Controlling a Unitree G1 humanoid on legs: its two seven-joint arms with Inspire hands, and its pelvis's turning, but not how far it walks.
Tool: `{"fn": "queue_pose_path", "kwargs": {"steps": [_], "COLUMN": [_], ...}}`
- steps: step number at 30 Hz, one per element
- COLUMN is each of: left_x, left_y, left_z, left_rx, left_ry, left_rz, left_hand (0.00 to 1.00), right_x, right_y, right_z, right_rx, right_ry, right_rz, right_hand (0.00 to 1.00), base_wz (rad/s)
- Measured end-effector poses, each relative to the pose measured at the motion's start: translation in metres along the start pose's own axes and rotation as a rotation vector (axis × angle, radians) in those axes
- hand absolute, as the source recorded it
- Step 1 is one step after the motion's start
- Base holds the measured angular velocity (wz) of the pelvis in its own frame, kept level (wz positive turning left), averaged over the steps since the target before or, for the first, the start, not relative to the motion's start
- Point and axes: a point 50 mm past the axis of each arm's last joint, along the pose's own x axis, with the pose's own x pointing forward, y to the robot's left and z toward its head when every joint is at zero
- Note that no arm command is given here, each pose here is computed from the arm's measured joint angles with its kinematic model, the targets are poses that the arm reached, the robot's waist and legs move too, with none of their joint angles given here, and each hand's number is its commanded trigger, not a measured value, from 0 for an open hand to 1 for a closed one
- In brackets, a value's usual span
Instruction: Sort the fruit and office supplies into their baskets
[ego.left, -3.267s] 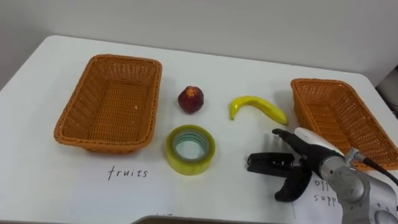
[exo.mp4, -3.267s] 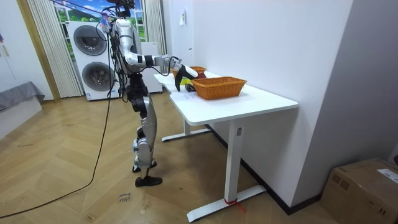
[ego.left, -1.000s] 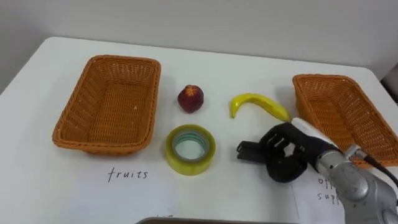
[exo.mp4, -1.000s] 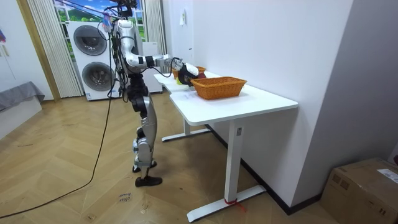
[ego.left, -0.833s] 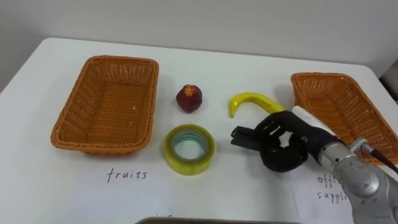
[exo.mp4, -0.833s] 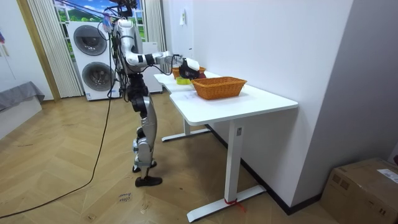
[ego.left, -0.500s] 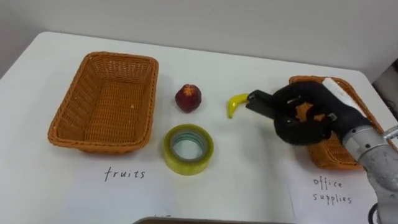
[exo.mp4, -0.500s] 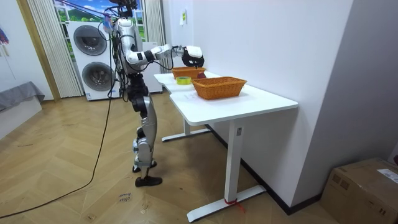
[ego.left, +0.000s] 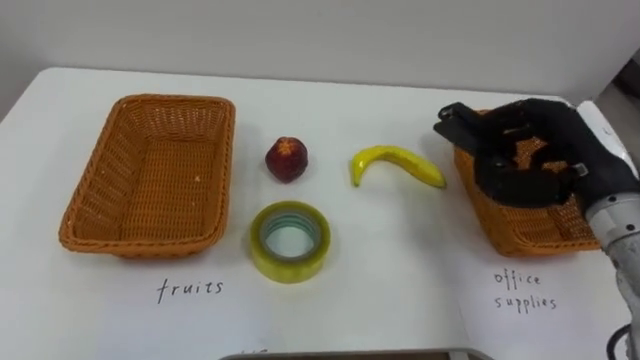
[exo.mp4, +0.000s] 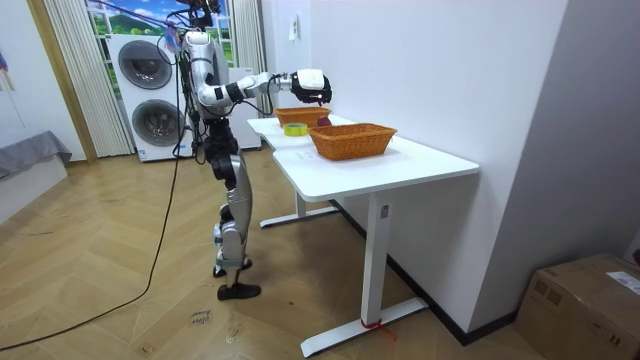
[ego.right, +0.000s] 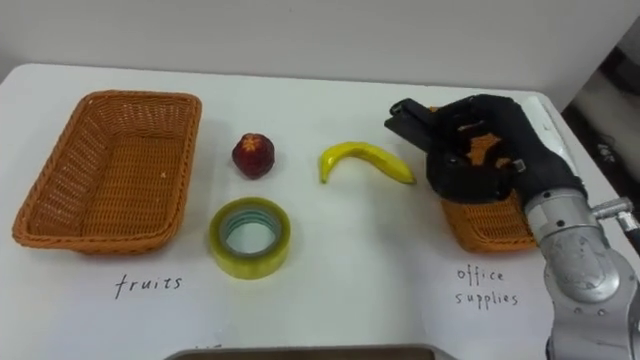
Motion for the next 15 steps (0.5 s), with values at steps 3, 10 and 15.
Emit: {"fn": "queue_pose_path", "kwargs": {"steps": [3,10,15], "left_x": [0.000,0.000,0.000], "left_y": [0.001,0.001,0.000], "left_z": [0.000,0.001,0.001], "left_rx": [-0.013,-0.019,-0.023], "left_ry": [0.002,0.000,-0.002], "left_rz": [0.005,0.007,0.005], "left_hand": [0.00,0.00,0.00], "right_x": [0.000,-0.002,-0.001], "right_y": [-0.005,-0.014,-0.013], "right_z": [-0.001,-0.009,-0.019], "right_rx": [0.038,0.067,0.087], "right_ry": [-0.004,0.022,0.058], "right_rz": [-0.036,-0.146,-0.181], "right_hand": [1.00,1.00,1.00], "base_wz": [0.00,0.00,0.00]}}
